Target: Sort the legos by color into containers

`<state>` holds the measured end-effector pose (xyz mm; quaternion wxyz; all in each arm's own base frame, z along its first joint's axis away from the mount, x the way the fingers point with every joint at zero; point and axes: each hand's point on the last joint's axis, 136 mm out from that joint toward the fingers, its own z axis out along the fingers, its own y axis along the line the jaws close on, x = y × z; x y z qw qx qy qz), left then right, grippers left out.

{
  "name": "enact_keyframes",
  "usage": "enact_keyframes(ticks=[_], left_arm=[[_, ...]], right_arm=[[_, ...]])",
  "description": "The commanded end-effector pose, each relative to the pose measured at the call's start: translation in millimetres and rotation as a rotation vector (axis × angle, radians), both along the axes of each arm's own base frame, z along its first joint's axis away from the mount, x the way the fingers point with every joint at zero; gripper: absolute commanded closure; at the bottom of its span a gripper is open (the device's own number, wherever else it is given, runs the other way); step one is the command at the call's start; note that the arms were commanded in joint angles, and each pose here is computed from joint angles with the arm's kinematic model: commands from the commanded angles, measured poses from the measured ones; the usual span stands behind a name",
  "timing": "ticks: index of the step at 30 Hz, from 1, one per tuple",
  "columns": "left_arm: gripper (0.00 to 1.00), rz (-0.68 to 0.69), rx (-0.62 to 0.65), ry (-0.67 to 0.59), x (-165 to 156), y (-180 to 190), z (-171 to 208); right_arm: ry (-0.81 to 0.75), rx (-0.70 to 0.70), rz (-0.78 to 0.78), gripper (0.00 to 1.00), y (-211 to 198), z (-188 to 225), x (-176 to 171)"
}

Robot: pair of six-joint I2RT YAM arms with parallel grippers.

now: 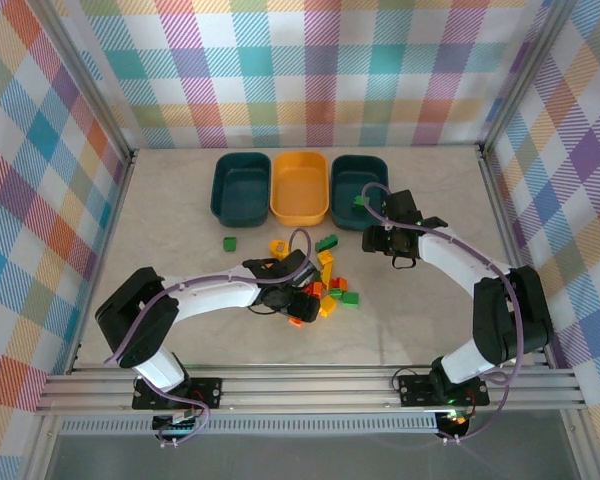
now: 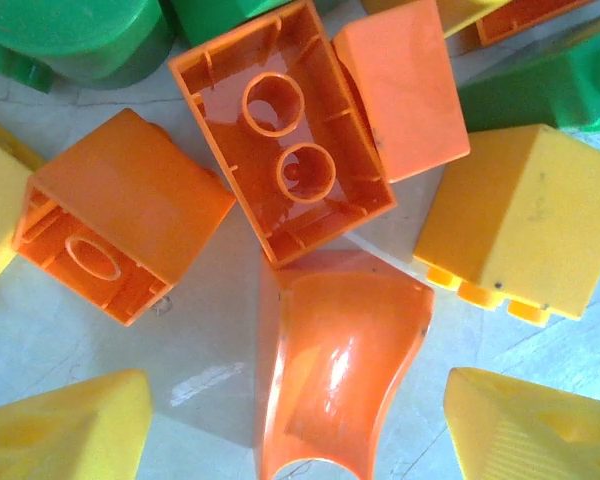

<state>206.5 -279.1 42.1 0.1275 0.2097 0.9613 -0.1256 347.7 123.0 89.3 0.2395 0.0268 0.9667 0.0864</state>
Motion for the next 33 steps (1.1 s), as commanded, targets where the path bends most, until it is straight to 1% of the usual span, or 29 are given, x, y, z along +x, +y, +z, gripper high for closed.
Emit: enact_keyframes(ticks=[1,4,9,14,20,24,27,29,33], left_arm=[[0.25,-0.060,0.012,-0.014,-6,5,0],[0.27,-0.068,-0.006,0.001,-8,1,-5],[0.27,-0.067,-0.058,0.009,-7,-10,-8],[0.29,-0.060,-0.058,0.005,-6,-11,-11],[0.33,-0.051,-0.025,0.005,-6,-5,-20],[0.35,-0.061,0.023,-0.009,-7,-2,-24],[0.41,-0.068,0.061,-0.026,-6,0,-25],[0.48,-0.071,0.077,-0.039,-5,-1,-24],[0.63,-0.084,0.069,-0.050,-7,-5,-18]], right_arm=[[-0.008,0.034,-0.007,0.29,5,5,-1],[-0.007,0.037,-0.014,0.29,4,6,-4],[0.002,0.048,-0.025,0.29,4,3,-7],[-0.004,0.040,-0.028,0.29,3,7,-4],[-0.013,0.033,-0.025,0.29,1,9,-5],[-0.012,0.026,-0.024,0.29,-1,7,-8],[-0.013,0.025,-0.025,0.29,-1,6,-10],[-0.015,0.025,-0.024,0.29,-2,6,-10],[-0.024,0.014,-0.018,0.29,-3,7,-10]])
